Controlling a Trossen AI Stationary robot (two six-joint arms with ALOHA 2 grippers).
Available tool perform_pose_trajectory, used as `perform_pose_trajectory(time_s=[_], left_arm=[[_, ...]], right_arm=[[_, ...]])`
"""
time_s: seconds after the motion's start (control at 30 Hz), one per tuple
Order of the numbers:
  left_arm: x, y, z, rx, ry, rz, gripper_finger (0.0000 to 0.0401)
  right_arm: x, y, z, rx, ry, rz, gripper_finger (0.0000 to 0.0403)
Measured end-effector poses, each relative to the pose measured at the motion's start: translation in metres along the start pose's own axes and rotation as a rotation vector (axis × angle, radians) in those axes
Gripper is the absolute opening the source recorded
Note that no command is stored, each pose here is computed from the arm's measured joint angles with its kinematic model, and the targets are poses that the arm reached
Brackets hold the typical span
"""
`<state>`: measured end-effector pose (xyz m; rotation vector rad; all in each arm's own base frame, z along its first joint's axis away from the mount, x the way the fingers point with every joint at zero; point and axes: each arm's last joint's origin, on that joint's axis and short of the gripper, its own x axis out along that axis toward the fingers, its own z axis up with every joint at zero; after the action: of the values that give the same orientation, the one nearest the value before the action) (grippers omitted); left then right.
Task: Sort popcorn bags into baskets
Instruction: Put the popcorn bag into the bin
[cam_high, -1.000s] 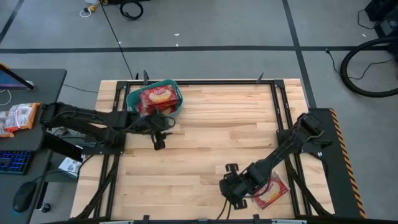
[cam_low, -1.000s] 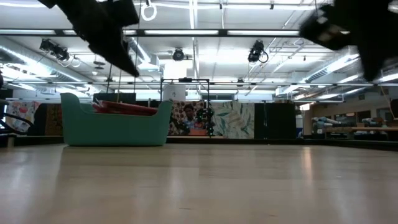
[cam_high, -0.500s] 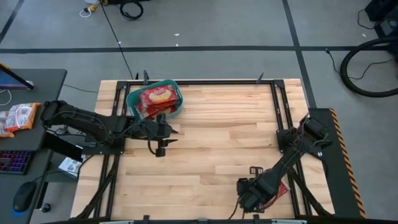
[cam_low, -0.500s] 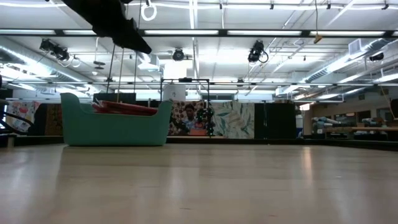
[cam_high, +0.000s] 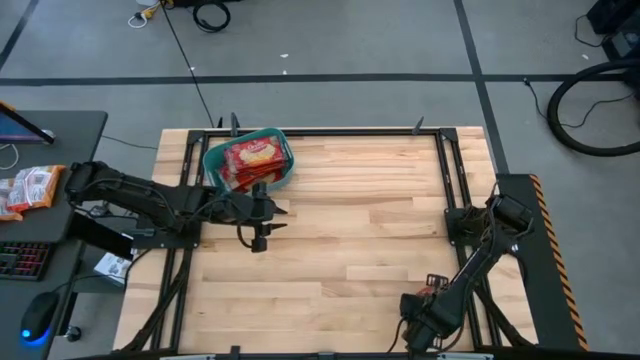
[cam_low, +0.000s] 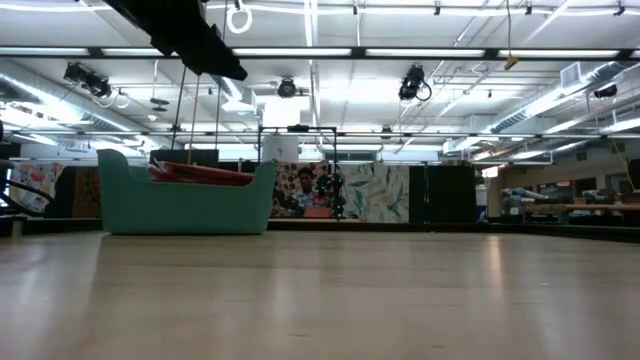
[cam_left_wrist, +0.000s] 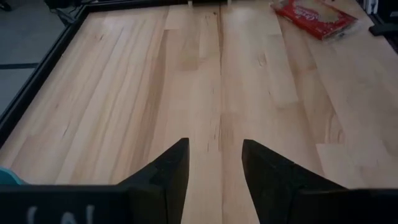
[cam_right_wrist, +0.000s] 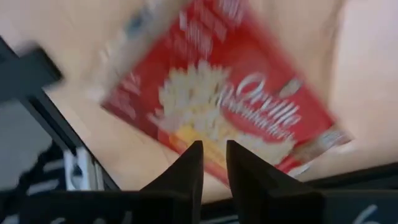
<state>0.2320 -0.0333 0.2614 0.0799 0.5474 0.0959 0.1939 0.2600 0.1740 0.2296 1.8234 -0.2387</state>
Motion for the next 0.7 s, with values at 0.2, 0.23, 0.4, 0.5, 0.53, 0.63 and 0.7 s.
perform_pose_trajectory(time_s=[0.2, 0.23, 0.4, 0.5, 0.53, 0.63, 0.7], left_arm=[[0.000, -0.001, 0.000, 0.004, 0.000, -0.005, 0.0153], [0.000, -0.001, 0.000, 0.003, 0.000, -0.005, 0.0153], [0.000, -0.001, 0.000, 0.003, -0.002, -0.005, 0.0153], [0.000, -0.001, 0.001, -0.003, -0.006, -0.006, 0.0153], [0.000, -0.001, 0.001, -0.004, -0.008, -0.006, 0.0153], [0.000, -0.001, 0.001, -0.006, -0.013, -0.016, 0.0153], [0.000, -0.002, 0.002, -0.006, -0.018, -0.027, 0.0153]], right_arm=[[0.023, -0.010, -0.004, 0.003, 0.122, -0.005, 0.0051], [0.026, -0.012, -0.003, 0.000, 0.124, -0.007, 0.0047], [0.043, -0.017, 0.007, -0.031, 0.105, 0.064, 0.0032], [0.040, -0.022, 0.023, -0.028, 0.020, 0.083, 0.0025], [0.038, -0.025, 0.031, -0.017, -0.023, 0.076, 0.0022], [0.032, -0.037, 0.056, -0.005, -0.150, 0.042, 0.0015], [0.027, -0.046, 0.078, -0.030, -0.260, 0.031, 0.0012]])
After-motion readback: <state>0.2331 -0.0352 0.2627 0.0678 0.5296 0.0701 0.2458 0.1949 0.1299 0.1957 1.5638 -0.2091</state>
